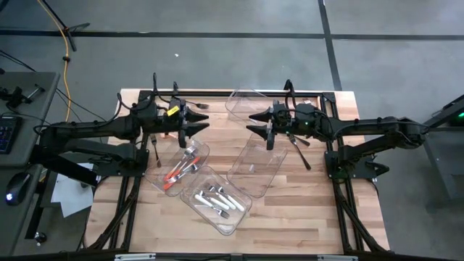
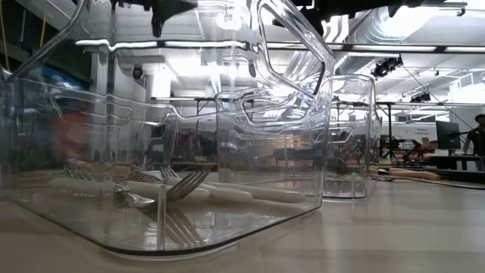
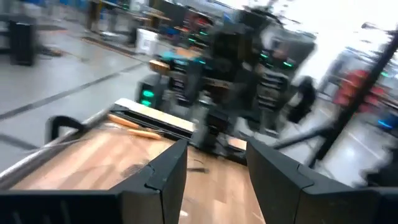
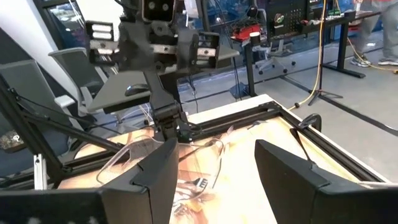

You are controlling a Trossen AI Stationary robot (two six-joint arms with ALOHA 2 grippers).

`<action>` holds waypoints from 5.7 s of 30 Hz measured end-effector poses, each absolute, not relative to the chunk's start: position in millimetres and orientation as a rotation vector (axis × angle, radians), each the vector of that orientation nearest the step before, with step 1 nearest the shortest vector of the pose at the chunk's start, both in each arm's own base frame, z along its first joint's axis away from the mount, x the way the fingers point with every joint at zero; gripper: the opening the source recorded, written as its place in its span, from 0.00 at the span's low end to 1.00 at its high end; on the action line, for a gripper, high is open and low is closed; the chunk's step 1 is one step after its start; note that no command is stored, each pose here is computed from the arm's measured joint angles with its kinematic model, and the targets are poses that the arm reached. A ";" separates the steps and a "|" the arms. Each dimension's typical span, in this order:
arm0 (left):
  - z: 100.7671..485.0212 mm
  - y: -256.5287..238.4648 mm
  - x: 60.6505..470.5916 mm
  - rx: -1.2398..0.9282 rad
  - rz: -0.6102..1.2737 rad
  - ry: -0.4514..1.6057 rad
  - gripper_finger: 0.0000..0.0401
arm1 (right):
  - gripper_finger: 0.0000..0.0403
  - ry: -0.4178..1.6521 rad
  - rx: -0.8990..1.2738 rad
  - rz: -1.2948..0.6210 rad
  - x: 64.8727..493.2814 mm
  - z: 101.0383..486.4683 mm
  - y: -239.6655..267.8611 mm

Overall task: Sort silverware by color (type)
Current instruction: Put the light orange fork into the middle right transparent bin

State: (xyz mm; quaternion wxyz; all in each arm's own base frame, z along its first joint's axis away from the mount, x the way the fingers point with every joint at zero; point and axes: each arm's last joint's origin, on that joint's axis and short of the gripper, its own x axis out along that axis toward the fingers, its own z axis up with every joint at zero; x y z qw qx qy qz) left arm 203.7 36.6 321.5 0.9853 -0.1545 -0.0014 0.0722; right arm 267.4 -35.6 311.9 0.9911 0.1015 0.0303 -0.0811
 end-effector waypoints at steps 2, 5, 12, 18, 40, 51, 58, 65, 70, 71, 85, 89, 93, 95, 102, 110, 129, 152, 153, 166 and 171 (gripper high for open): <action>319.0 41.9 202.4 -0.328 0.290 0.002 0.38 | 0.49 0.070 0.204 -0.164 267.3 311.1 -35.6; 309.0 57.6 195.5 -0.361 0.584 0.078 0.38 | 0.49 0.072 0.204 -0.163 267.3 310.9 -35.5; 289.9 109.3 167.9 -0.495 0.989 0.367 0.38 | 0.49 0.072 0.204 -0.164 267.3 310.9 -35.6; 249.9 145.9 142.3 -0.686 1.267 0.654 0.38 | 0.49 0.071 0.213 -0.166 267.2 310.9 -36.0; 155.0 147.9 110.1 -0.928 1.687 0.637 0.38 | 0.49 0.071 0.216 -0.165 267.2 310.9 -35.8; 142.5 146.2 104.2 -0.945 1.704 0.608 0.38 | 0.49 0.071 0.216 -0.165 267.3 310.9 -35.8; 133.8 150.7 109.7 -0.908 1.613 0.710 0.38 | 0.49 0.071 0.216 -0.165 267.2 310.9 -35.8; 121.3 149.3 108.6 -0.956 1.667 0.787 0.38 | 0.49 0.068 0.258 -0.167 267.3 310.9 -35.8; 120.3 150.3 109.3 -0.945 1.664 0.795 0.35 | 0.49 0.067 0.266 -0.167 267.3 310.9 -35.8; 120.3 150.4 109.4 -0.945 1.663 0.794 0.33 | 0.49 0.067 0.266 -0.167 267.3 310.9 -35.8; 120.3 151.7 109.8 -0.928 1.674 0.776 0.09 | 0.49 0.066 0.276 -0.167 267.3 310.9 -35.8; 120.7 151.6 109.7 -0.927 1.674 0.773 0.09 | 0.49 0.066 0.276 -0.167 267.3 310.9 -35.7; 128.0 149.6 109.4 -0.935 1.650 0.726 0.08 | 0.49 0.067 0.270 -0.167 267.3 310.9 -35.8; 136.5 148.4 109.6 -0.936 1.630 0.664 0.08 | 0.49 0.067 0.267 -0.167 267.3 310.9 -35.7; 183.5 142.1 114.1 -0.855 1.444 0.319 0.08 | 0.49 0.070 0.231 -0.165 267.3 310.9 -35.7; 264.4 126.9 123.2 -0.533 1.018 -0.091 0.08 | 0.49 0.071 0.220 -0.165 267.3 310.9 -35.7; 339.2 53.8 165.7 -0.286 0.236 -0.162 0.08 | 0.49 0.051 0.293 -0.142 267.5 312.5 -35.0; 293.1 11.7 213.2 -0.352 0.082 -0.304 0.08 | 0.49 -0.053 0.241 -0.031 268.6 324.2 -25.8; 293.5 11.7 213.1 -0.352 0.081 -0.307 0.09 | 0.49 -0.051 0.233 -0.030 268.7 324.0 -25.5; 285.2 13.0 238.3 -0.351 0.099 -0.234 0.09 | 0.49 -0.116 0.389 -0.049 296.5 309.5 -29.3; 284.8 13.2 266.8 -0.342 0.071 -0.188 0.09 | 0.49 -0.121 0.380 -0.037 322.6 313.8 -30.1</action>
